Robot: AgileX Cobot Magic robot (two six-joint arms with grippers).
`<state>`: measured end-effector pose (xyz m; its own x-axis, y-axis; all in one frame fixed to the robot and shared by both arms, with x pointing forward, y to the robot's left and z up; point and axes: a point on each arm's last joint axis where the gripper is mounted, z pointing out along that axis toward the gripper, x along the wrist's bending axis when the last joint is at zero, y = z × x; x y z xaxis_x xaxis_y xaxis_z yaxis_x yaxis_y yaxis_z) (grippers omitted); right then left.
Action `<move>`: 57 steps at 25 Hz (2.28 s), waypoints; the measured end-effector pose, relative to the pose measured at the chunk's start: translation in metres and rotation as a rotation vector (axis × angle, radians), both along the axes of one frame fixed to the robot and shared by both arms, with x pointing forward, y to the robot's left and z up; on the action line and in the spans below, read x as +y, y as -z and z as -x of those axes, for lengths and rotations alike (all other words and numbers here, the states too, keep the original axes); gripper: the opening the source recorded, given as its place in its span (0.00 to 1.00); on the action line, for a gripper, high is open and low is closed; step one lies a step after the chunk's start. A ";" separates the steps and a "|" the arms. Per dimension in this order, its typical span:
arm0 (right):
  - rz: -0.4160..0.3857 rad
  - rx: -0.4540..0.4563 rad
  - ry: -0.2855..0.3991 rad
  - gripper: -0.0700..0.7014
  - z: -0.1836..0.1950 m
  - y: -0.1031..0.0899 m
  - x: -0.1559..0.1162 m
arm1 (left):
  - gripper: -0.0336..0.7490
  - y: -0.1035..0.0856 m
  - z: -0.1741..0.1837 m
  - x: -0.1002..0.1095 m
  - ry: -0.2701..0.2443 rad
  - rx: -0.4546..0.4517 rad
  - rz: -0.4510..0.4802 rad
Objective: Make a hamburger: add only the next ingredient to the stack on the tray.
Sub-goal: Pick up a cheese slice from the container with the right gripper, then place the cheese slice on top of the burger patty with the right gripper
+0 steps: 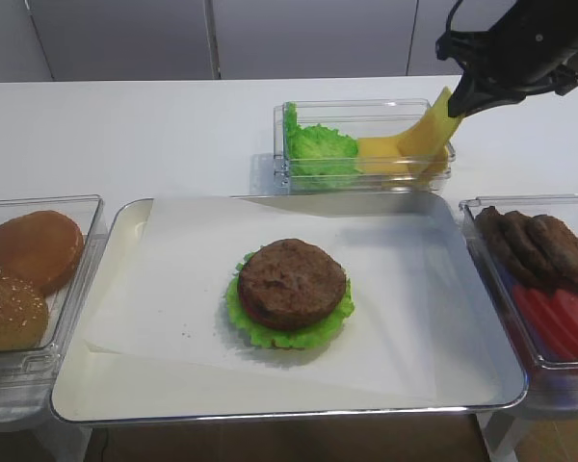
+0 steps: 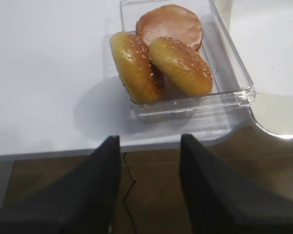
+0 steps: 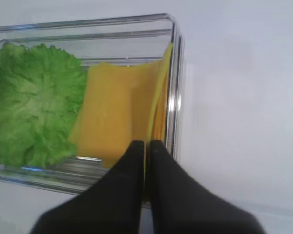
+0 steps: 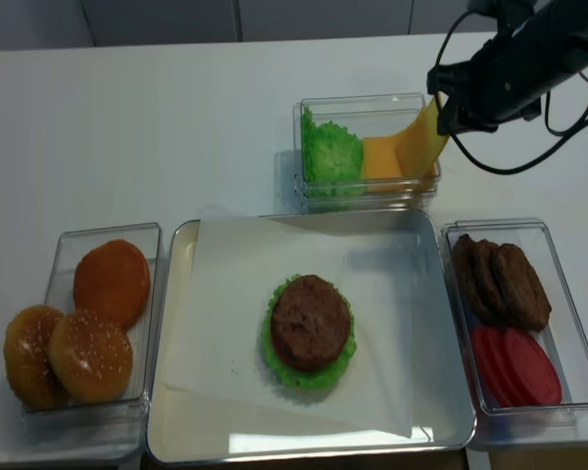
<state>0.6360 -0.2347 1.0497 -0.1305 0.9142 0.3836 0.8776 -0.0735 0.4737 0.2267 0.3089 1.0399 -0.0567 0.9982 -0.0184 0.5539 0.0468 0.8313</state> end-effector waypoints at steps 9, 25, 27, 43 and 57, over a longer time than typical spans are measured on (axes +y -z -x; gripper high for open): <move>-0.006 -0.040 -0.015 0.14 0.013 -0.025 0.000 | 0.43 0.000 0.000 0.000 0.000 0.000 0.000; -0.049 -0.097 -0.080 0.14 0.057 -0.082 0.002 | 0.43 0.000 0.000 0.000 0.000 0.000 0.000; -0.053 -0.104 -0.086 0.14 0.060 -0.086 0.003 | 0.43 0.000 0.000 0.000 0.000 0.000 0.000; -0.086 -0.094 -0.104 0.14 0.068 -0.093 0.005 | 0.43 0.000 0.000 0.000 0.000 0.000 0.000; -0.119 -0.083 -0.125 0.14 0.106 -0.089 0.005 | 0.43 0.000 0.000 0.000 0.000 0.000 0.000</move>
